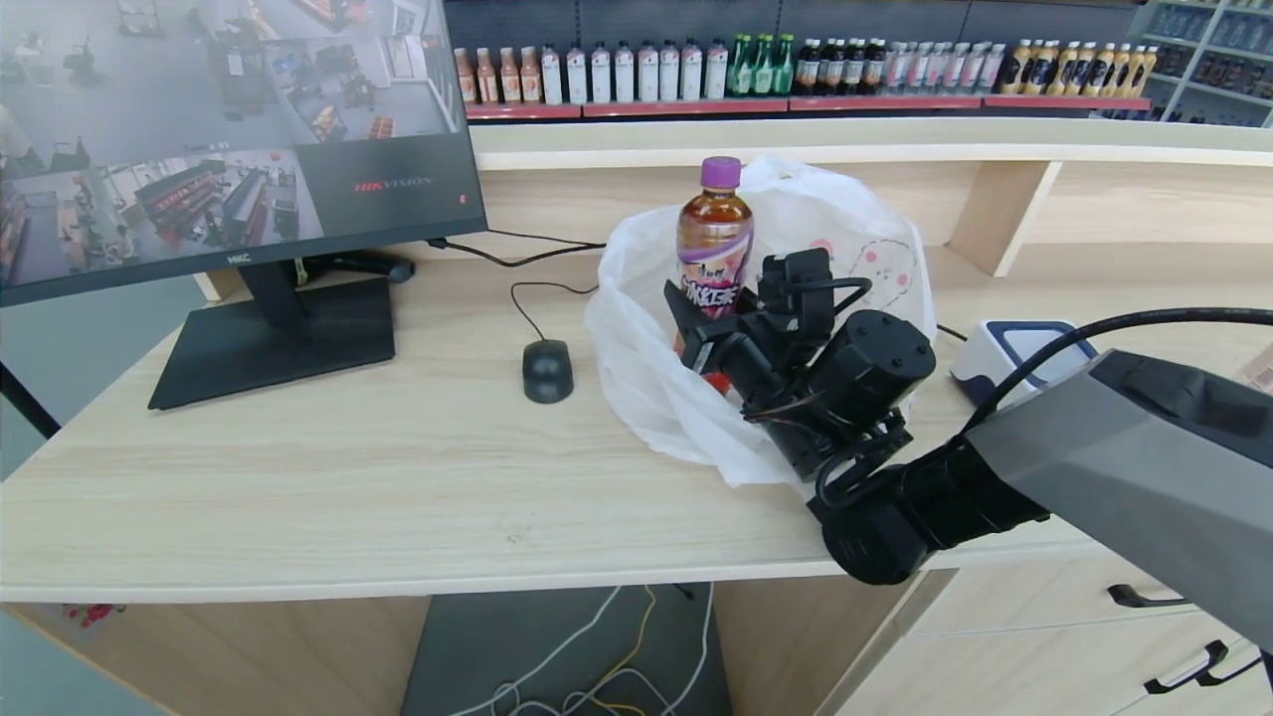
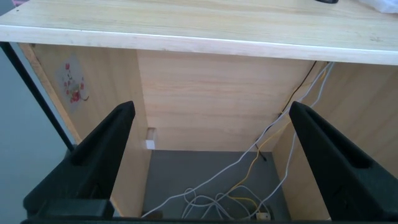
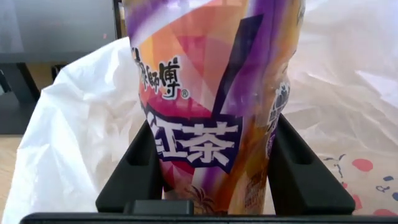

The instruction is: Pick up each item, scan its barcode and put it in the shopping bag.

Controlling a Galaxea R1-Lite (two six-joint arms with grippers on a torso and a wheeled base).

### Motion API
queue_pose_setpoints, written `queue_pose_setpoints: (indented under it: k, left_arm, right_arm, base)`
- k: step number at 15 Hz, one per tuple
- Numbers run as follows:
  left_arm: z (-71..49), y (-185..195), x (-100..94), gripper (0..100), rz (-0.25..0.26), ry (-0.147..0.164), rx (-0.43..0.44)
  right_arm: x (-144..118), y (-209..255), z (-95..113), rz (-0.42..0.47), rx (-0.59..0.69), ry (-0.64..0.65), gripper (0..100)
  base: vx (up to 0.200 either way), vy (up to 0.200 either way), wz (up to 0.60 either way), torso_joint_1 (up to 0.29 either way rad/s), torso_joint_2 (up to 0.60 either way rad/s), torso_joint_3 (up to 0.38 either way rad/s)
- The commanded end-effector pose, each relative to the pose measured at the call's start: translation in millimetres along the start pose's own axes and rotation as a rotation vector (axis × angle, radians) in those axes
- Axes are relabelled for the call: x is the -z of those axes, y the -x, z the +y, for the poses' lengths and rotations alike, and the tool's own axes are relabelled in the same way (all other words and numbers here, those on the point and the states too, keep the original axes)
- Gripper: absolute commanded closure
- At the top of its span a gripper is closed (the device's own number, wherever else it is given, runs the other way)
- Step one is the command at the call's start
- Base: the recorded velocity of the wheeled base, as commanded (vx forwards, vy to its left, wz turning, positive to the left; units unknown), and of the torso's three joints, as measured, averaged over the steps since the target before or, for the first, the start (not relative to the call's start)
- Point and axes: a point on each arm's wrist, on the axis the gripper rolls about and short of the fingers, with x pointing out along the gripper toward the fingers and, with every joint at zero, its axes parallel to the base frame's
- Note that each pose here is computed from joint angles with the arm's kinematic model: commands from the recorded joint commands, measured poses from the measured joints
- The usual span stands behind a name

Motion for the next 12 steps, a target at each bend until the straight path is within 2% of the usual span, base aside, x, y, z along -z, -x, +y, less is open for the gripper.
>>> queue_pose_setpoints:
  k: [1,10,11,12]
  left_arm:
    - [0.0,0,0.0,0,0.0,0.0,0.0]
    - [0.0,0,0.0,0,0.0,0.0,0.0]
    - [0.0,0,0.0,0,0.0,-0.002,0.0]
    - [0.0,0,-0.1,0,-0.002,0.0,0.0]
  right_arm:
    - [8,4,1,0.033,-0.006,0.012,100]
    - [22,12,3,0.085,-0.017,0.019,100]
    - [22,12,5,0.083,-0.02,0.018,0]
    - [21,12,5,0.082,-0.018,0.017,0]
  base:
    - [0.0,0.0,0.0,0.0,0.0,0.0]
    - [0.0,0.0,0.0,0.0,0.0,0.0]
    - [0.0,0.0,0.0,0.0,0.0,0.0]
    - [0.0,0.0,0.0,0.0,0.0,0.0]
